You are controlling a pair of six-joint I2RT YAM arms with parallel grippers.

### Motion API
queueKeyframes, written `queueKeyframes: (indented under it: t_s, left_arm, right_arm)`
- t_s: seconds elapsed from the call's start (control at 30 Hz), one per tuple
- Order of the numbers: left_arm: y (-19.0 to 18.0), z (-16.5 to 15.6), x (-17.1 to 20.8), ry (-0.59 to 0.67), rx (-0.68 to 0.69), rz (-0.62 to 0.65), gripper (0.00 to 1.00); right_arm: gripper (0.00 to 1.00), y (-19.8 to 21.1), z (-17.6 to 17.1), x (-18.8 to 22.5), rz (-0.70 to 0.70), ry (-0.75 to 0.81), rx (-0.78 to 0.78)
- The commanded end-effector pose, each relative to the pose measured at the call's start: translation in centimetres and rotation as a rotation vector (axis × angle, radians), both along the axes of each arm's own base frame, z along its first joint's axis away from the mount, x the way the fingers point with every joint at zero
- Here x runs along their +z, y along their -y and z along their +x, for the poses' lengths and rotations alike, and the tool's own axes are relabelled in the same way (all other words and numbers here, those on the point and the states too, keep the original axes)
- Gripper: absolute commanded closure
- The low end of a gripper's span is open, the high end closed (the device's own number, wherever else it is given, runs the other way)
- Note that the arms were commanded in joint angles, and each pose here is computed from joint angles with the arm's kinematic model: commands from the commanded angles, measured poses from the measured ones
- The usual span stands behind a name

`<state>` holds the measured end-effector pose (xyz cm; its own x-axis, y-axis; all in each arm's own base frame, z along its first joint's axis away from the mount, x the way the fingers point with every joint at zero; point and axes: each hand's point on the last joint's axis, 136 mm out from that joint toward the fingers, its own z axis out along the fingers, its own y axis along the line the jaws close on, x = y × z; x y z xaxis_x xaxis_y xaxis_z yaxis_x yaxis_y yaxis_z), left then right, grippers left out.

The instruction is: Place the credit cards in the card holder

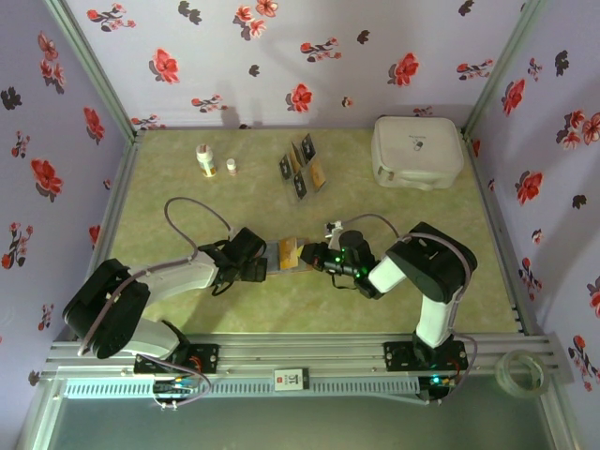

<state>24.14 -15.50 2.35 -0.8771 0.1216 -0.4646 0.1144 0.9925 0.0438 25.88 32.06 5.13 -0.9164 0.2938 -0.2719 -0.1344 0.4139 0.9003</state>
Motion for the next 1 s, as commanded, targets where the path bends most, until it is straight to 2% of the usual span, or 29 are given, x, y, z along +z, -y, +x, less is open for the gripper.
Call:
queueKeyframes:
  t_s: [0.0,0.97]
  left_arm:
    - [-0.6,-0.5,-0.3,0.002,0.015,0.024,0.0]
    - [-0.7,-0.5,-0.1,0.011,0.016,0.016,0.0]
  right_arm:
    - [1.0,-0.6,0.7,0.8,0.034,0.024,-0.017]
    - [1.0,-1.5,0.6,-0.2,0.027,0.01,-0.004]
